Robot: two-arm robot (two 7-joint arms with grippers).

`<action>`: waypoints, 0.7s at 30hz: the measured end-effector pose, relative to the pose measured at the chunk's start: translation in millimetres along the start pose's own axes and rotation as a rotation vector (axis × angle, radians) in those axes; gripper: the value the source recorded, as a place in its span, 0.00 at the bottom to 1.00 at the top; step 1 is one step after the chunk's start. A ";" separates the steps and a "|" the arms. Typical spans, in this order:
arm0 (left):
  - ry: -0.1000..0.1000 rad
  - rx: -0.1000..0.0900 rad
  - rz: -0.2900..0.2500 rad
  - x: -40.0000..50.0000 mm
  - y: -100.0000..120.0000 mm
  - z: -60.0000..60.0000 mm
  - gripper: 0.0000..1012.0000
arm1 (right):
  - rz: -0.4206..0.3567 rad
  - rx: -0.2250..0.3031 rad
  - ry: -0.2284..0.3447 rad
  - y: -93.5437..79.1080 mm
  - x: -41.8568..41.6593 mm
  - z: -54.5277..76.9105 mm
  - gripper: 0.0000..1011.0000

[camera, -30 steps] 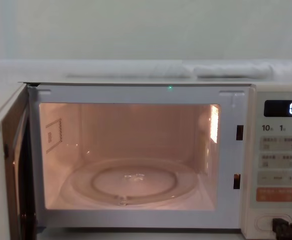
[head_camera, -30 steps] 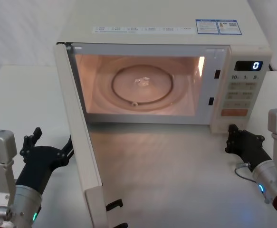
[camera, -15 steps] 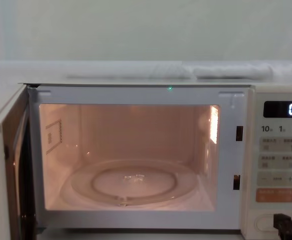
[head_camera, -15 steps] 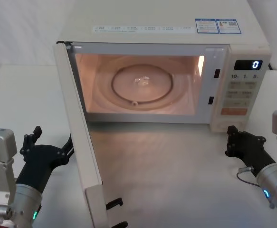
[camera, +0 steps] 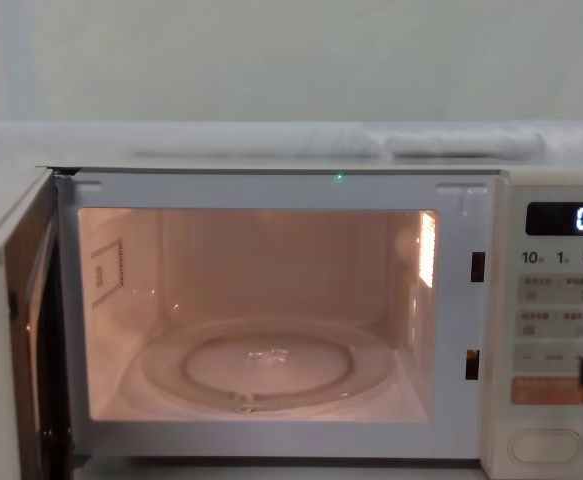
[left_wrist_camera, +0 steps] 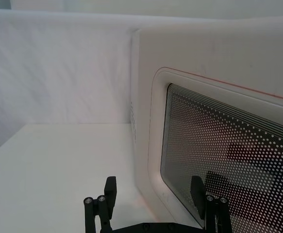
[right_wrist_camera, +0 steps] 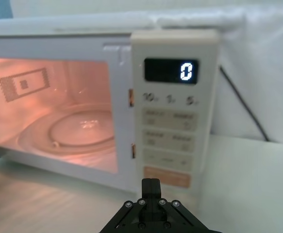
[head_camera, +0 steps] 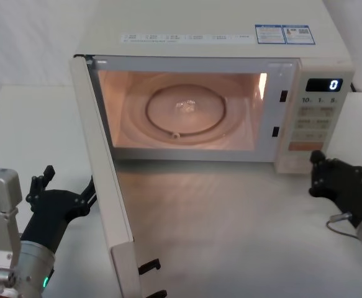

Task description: Press the button to open the microwave door with one hand; close the microwave door with the other hand.

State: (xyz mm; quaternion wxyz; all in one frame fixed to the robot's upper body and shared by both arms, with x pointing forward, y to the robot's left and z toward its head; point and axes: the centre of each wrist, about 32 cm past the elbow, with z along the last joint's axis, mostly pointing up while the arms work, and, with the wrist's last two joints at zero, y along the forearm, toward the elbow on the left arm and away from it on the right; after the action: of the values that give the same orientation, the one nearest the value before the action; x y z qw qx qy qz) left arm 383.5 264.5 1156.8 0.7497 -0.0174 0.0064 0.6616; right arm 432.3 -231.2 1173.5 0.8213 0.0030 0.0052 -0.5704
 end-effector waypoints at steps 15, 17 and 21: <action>0.000 0.000 0.000 0.0 0.0 0.0 0.99 | -0.082 0.023 -0.014 -9.6 47.0 11.6 0.00; 0.000 0.000 0.000 0.0 0.0 0.0 0.99 | -0.081 0.020 -0.013 -9.0 51.7 11.2 0.00; 0.000 0.000 0.000 0.0 0.0 0.0 0.99 | -0.079 0.007 -0.010 -7.4 64.1 9.7 0.00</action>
State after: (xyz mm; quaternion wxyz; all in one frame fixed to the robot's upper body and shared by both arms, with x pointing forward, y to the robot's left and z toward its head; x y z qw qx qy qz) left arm 383.5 264.5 1156.8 0.7497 -0.0174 0.0064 0.6616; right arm 447.8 -294.0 1182.4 0.7981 0.0027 -0.0010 -0.6025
